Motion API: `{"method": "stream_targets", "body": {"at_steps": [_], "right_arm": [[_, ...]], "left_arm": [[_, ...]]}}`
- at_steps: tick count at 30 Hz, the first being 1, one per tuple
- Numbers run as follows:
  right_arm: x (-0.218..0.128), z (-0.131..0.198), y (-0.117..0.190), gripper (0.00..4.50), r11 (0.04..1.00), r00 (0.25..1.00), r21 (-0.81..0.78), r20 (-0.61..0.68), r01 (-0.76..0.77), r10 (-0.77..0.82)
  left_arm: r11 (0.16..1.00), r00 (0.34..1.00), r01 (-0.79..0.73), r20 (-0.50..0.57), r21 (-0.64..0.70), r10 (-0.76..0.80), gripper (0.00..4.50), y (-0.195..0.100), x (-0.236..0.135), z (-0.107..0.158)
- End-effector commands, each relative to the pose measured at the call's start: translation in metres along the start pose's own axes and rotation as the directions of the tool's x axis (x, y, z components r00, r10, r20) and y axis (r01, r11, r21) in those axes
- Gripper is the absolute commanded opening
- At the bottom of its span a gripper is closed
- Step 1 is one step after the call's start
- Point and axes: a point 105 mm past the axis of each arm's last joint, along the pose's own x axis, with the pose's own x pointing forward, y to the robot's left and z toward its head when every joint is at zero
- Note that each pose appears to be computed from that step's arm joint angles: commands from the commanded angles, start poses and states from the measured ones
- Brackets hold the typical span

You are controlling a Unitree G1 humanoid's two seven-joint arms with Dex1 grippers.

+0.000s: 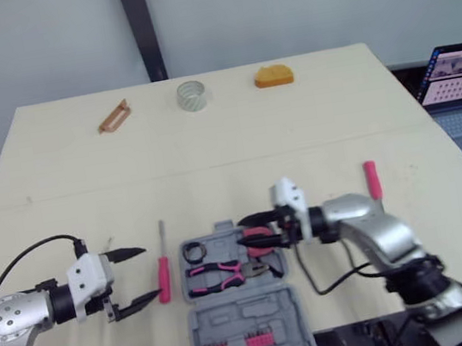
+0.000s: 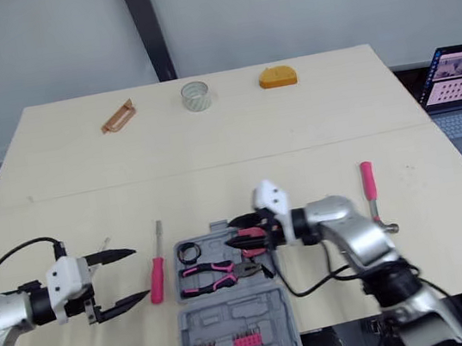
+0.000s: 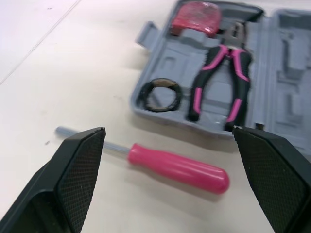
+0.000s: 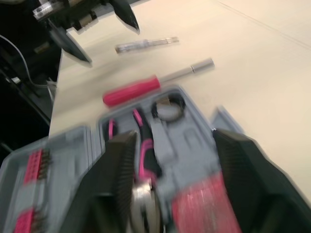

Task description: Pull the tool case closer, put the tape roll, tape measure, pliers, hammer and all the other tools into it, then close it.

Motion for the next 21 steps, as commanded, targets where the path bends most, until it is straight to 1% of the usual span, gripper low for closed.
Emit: {"method": "stream_targets", "body": {"at_steps": [1, 2, 5, 8, 12, 16, 21], "right_arm": [[-0.044, 0.004, -0.003, 4.23, 0.997, 0.997, 0.015, -0.01, 0.072, -0.072], [-0.059, -0.001, -0.007, 4.38, 0.993, 0.993, 0.032, -0.033, 0.114, -0.113], [-0.107, -0.018, -0.017, 4.38, 0.964, 0.963, 0.073, -0.102, 0.257, -0.249], [-0.151, -0.03, -0.029, 4.38, 0.909, 0.91, 0.102, -0.144, 0.404, -0.388], [-0.202, -0.049, -0.039, 4.38, 0.822, 0.821, 0.11, -0.21, 0.559, -0.53], [-0.231, -0.065, -0.044, 4.38, 0.756, 0.758, 0.126, -0.247, 0.643, -0.604], [-0.252, -0.082, -0.048, 4.38, 0.685, 0.696, 0.149, -0.272, 0.713, -0.664]], "left_arm": [[0.991, 0.993, -0.119, -0.002, -0.062, 0.119, 4.5, 0.014, -0.021, -0.002], [0.985, 0.989, -0.151, -0.014, -0.082, 0.15, 4.5, 0.017, -0.028, -0.006], [0.955, 0.963, -0.267, -0.065, -0.128, 0.261, 4.5, 0.027, -0.055, -0.019], [0.909, 0.92, -0.387, -0.131, -0.156, 0.369, 4.5, 0.036, -0.085, -0.033], [0.854, 0.867, -0.49, -0.209, -0.178, 0.454, 4.5, 0.037, -0.119, -0.053], [0.812, 0.826, -0.553, -0.247, -0.187, 0.506, 4.5, 0.038, -0.138, -0.064], [0.779, 0.798, -0.592, -0.282, -0.206, 0.532, 4.5, 0.033, -0.15, -0.077]]}}
